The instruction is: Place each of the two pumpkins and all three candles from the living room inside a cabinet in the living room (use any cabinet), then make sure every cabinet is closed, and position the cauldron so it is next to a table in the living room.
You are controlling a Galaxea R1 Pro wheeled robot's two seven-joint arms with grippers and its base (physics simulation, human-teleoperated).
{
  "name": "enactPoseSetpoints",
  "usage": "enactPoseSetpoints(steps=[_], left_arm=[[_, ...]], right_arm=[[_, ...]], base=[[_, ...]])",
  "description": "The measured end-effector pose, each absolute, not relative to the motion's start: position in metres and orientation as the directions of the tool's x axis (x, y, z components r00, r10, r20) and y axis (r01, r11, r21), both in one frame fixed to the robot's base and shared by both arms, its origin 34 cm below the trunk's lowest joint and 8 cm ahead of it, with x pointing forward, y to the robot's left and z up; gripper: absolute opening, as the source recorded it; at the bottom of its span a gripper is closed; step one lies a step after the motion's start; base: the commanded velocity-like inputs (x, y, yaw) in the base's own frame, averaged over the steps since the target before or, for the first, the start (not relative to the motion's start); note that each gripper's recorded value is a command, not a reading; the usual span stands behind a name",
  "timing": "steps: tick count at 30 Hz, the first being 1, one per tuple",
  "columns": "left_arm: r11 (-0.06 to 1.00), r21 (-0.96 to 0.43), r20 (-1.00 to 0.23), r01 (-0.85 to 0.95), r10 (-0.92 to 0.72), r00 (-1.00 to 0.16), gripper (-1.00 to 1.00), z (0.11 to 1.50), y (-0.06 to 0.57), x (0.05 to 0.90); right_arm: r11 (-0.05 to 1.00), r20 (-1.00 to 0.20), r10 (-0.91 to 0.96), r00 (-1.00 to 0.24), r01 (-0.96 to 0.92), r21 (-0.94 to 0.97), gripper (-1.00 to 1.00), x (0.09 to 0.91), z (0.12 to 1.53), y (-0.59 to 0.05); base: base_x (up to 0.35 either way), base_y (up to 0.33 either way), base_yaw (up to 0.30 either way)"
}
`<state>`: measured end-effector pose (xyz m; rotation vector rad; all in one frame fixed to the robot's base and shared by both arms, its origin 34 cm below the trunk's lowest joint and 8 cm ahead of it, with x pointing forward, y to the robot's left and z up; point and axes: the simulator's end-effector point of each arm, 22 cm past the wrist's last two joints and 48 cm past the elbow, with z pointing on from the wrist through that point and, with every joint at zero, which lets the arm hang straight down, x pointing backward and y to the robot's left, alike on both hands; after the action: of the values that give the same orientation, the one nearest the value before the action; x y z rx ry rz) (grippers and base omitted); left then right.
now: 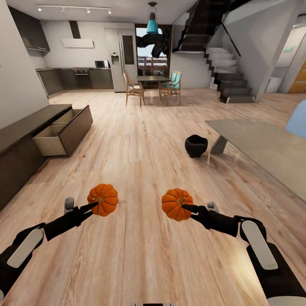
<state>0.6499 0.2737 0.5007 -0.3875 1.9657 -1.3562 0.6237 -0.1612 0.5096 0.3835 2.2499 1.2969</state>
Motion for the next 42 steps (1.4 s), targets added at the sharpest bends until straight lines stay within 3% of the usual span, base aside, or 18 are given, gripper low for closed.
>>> enactPoseSetpoints(steps=[25, 42], left_arm=[[0.405, -0.903, -0.380, 0.143, -0.599, -0.705, -1.00, 0.5007, 0.2737, 0.6499], [0.406, -0.902, -0.384, 0.146, -0.599, -0.703, -1.00, 0.5032, 0.2733, 0.6501]], right_arm=[[0.501, -0.287, 0.478, -0.830, -0.011, 0.865, -1.00, 0.6237, 0.5102, -0.1605], [0.498, -0.292, 0.481, -0.827, -0.017, 0.867, -1.00, 0.6241, 0.5147, -0.1616]], base=[[0.315, 0.126, 0.000], [0.335, 0.012, 0.080]])
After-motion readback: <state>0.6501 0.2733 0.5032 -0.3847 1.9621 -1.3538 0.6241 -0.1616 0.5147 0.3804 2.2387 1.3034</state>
